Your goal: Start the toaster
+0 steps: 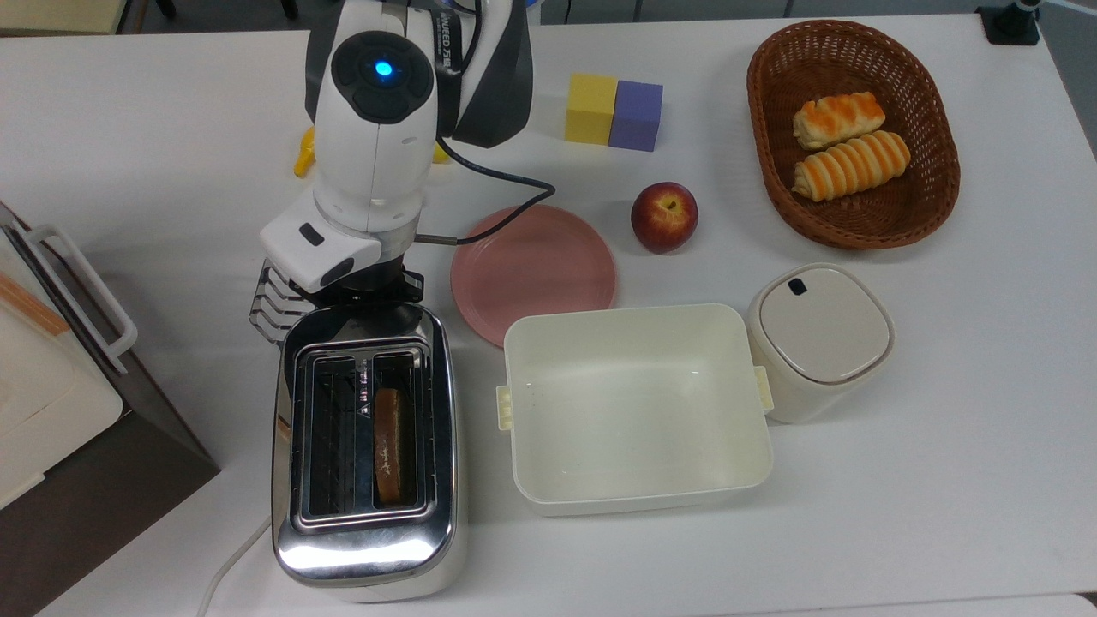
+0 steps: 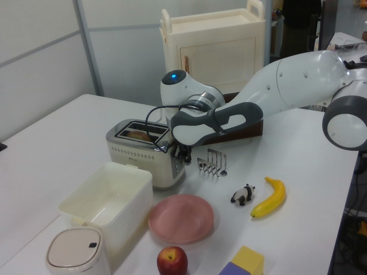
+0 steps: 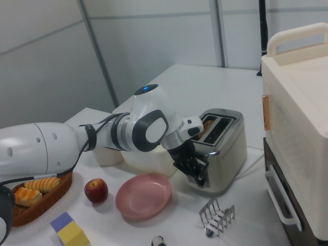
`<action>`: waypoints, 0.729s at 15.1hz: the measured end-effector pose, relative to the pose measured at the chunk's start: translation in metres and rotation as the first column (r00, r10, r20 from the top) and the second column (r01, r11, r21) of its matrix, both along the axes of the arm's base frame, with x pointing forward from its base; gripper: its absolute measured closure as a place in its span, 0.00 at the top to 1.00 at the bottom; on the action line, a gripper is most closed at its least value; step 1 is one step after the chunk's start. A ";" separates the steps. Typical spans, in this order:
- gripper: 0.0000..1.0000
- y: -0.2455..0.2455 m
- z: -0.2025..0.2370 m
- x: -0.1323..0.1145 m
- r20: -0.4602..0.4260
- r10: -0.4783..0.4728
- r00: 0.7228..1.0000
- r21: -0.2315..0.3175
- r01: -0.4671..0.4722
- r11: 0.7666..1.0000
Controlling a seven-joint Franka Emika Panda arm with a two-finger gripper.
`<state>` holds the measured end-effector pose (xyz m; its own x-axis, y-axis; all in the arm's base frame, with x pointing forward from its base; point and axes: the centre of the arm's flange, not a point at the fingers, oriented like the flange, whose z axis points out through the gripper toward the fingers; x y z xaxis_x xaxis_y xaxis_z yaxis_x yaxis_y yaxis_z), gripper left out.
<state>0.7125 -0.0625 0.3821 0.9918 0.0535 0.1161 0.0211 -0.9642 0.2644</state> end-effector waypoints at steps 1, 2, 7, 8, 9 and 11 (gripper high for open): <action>0.01 0.000 0.000 0.000 0.000 0.000 1.000 0.000 0.000 1.000; 0.01 0.000 0.000 0.000 0.000 0.000 1.000 0.000 0.000 1.000; 0.01 -0.011 0.033 -0.006 0.019 -0.024 1.000 -0.004 0.024 1.000; 0.01 -0.013 0.051 -0.010 0.024 -0.031 0.999 -0.004 0.031 0.999; 0.01 -0.013 0.071 -0.016 0.029 -0.039 0.999 -0.004 0.039 0.999; 0.01 -0.012 0.115 -0.032 0.037 -0.054 0.998 -0.001 0.054 0.999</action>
